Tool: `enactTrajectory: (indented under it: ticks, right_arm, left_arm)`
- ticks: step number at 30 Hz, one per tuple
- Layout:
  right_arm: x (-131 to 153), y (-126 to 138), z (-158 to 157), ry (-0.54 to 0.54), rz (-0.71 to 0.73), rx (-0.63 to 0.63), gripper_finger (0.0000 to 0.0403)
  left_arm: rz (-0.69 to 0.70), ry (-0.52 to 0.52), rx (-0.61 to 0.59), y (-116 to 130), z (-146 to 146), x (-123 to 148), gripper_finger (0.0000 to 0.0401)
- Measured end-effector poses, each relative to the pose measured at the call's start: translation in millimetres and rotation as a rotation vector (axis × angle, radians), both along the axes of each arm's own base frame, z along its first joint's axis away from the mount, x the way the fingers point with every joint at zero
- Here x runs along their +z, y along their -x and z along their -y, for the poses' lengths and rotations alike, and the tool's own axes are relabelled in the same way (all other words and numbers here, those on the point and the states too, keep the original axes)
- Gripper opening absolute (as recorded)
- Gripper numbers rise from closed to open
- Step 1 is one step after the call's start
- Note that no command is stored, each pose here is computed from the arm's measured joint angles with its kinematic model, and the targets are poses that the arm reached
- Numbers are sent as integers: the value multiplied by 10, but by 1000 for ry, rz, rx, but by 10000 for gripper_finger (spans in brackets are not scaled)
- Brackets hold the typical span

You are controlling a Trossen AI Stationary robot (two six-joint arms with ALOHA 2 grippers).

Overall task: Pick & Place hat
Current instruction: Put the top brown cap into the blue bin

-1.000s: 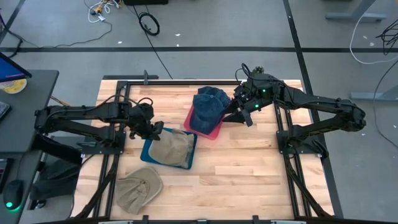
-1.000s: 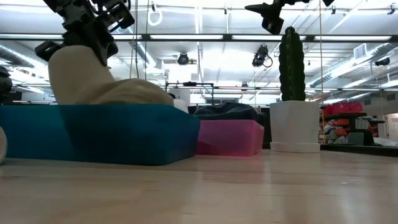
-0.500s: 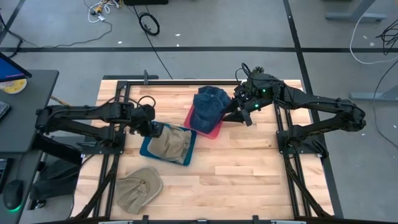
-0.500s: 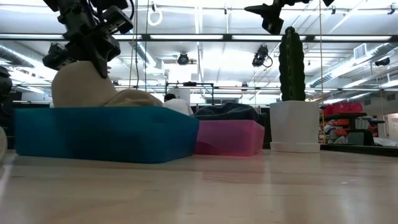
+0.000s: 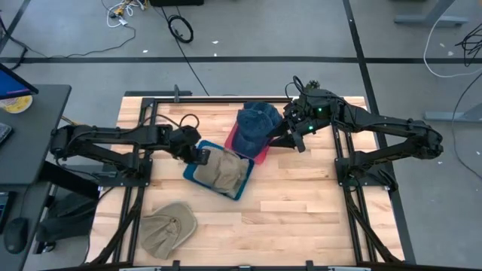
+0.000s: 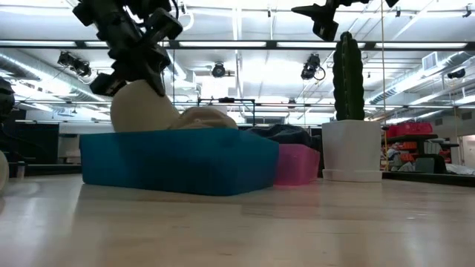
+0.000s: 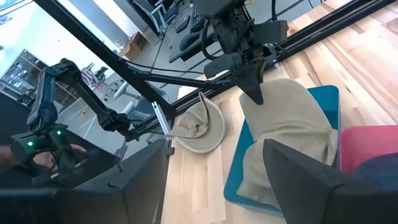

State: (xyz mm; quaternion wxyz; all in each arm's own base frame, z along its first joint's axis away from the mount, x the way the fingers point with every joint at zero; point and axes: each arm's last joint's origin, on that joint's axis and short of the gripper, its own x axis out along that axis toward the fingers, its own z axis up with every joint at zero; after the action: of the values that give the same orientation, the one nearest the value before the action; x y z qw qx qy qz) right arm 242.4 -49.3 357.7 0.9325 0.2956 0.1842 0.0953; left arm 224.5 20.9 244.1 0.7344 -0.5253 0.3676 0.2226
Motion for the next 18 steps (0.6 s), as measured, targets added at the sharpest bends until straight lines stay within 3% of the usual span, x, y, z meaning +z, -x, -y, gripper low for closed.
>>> enactTrajectory:
  ticks: [12, 18]
  right_arm:
    - [6, -2, 1, 2, 6, 0, 269]
    - [5, -3, 1, 0, 5, -1, 269]
  left_arm:
    - [-154, -11, -32, -118, 12, -247, 16]
    - [-177, -59, 5, -124, 13, -285, 46]
